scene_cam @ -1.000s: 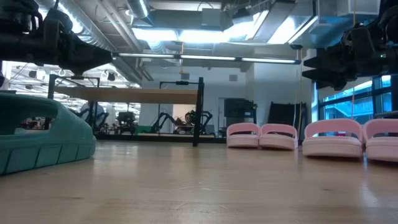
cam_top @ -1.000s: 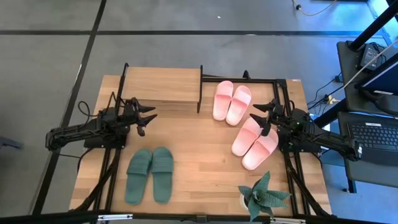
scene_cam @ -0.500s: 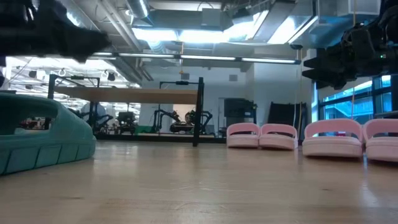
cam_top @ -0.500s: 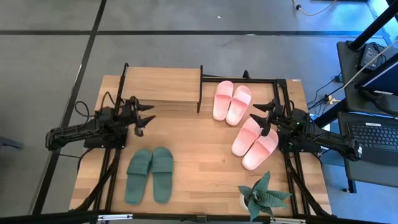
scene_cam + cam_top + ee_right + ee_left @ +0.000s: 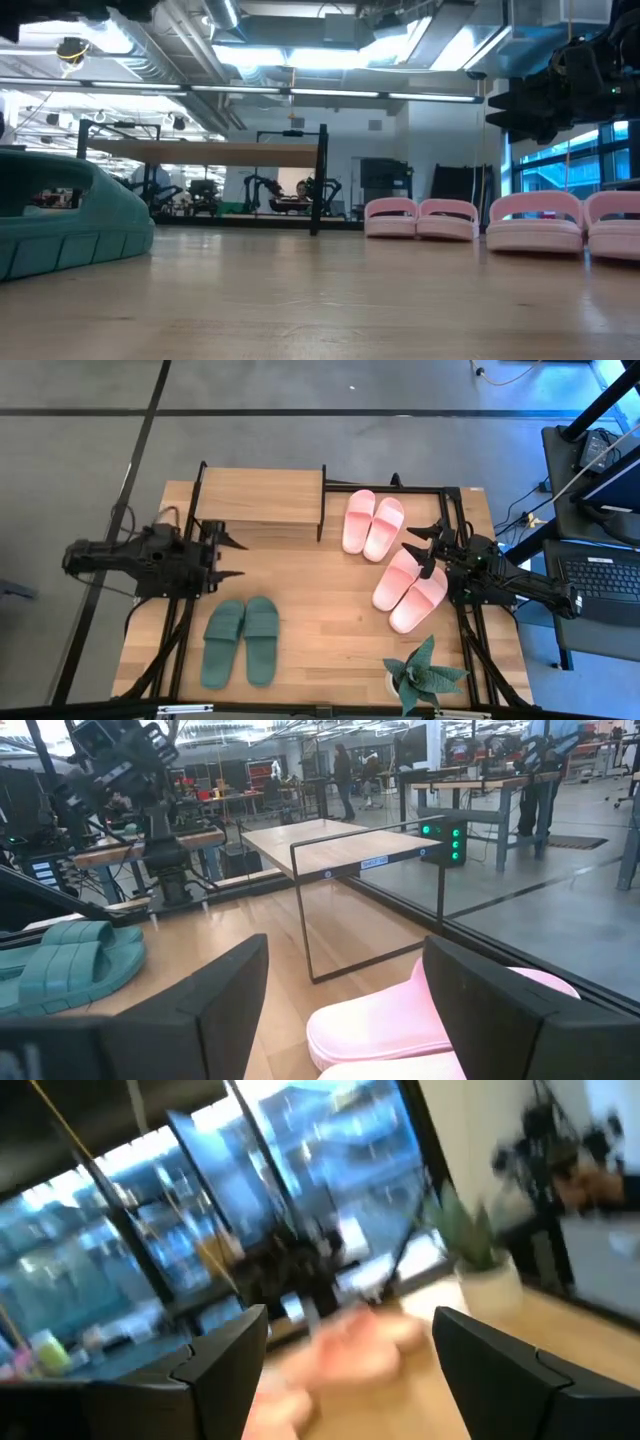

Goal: Pick and place slides into the shelf
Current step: Put the green slide under the shelf

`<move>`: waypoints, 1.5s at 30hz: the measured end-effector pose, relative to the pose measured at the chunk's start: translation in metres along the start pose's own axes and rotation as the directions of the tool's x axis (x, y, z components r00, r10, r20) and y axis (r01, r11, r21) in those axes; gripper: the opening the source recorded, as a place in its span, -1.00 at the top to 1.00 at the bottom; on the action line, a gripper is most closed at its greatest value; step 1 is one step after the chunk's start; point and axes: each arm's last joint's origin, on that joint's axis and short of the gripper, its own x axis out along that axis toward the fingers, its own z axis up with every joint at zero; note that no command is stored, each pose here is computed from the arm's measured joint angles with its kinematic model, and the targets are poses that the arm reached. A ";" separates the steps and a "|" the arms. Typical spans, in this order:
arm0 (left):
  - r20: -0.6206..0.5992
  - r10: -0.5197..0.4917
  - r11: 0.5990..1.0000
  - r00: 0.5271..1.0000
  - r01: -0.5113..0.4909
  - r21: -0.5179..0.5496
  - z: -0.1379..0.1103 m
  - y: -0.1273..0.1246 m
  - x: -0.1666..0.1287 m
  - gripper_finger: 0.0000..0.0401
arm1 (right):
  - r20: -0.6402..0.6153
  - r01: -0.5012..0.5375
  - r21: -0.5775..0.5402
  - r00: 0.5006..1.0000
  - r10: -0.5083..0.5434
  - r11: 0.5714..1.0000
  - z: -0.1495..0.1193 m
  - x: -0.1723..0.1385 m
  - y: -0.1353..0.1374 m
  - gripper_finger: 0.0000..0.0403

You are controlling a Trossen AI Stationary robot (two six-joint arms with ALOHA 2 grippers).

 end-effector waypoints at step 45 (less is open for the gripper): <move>-0.977 -0.200 0.923 -0.073 -0.350 -0.163 0.023 -0.207 0.091 -0.38 | 0.000 0.000 -0.006 1.000 0.000 1.000 0.000 0.000 0.000 -0.33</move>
